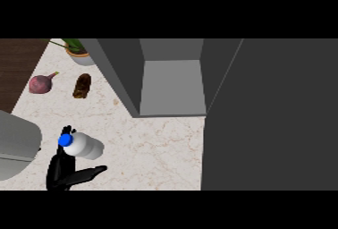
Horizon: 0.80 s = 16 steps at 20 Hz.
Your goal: Pick up the bottled water, place it into the cabinet and close the cabinet
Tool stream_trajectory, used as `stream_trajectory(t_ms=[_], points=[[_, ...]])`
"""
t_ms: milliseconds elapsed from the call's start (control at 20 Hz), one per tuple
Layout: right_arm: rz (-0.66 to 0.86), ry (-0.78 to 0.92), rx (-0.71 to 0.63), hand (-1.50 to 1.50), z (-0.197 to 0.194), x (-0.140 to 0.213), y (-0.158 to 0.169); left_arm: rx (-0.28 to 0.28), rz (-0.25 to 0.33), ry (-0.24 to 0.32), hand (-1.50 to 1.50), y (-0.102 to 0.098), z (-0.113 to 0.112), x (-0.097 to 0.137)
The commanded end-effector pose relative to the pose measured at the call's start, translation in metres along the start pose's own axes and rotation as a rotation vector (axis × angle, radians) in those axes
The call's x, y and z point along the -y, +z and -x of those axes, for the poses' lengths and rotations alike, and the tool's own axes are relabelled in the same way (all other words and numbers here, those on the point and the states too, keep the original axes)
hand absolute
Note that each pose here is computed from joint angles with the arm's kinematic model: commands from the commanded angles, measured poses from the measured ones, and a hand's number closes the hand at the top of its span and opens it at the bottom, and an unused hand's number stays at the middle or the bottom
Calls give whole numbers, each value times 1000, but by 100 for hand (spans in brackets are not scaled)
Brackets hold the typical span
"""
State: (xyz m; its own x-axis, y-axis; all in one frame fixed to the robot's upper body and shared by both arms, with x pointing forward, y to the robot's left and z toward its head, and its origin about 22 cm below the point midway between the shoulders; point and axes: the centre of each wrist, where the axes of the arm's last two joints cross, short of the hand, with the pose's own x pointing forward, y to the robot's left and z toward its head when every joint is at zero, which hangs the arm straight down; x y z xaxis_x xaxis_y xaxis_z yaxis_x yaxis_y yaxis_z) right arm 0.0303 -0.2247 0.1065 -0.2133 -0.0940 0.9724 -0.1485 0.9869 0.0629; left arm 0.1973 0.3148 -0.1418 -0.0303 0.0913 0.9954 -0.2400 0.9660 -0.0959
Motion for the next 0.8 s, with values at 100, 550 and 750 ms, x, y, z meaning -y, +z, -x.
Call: stream_trajectory(t_ms=[100,550,750], points=[[2,35,56,-150,-38,4,1,51,-39,70,150,-9,18,31],[8,19,49,-150,-31,0,1,43,-35,192,150,-16,25,8],[12,32,47,-150,-22,5,0,65,20,220,150,0,37,28]])
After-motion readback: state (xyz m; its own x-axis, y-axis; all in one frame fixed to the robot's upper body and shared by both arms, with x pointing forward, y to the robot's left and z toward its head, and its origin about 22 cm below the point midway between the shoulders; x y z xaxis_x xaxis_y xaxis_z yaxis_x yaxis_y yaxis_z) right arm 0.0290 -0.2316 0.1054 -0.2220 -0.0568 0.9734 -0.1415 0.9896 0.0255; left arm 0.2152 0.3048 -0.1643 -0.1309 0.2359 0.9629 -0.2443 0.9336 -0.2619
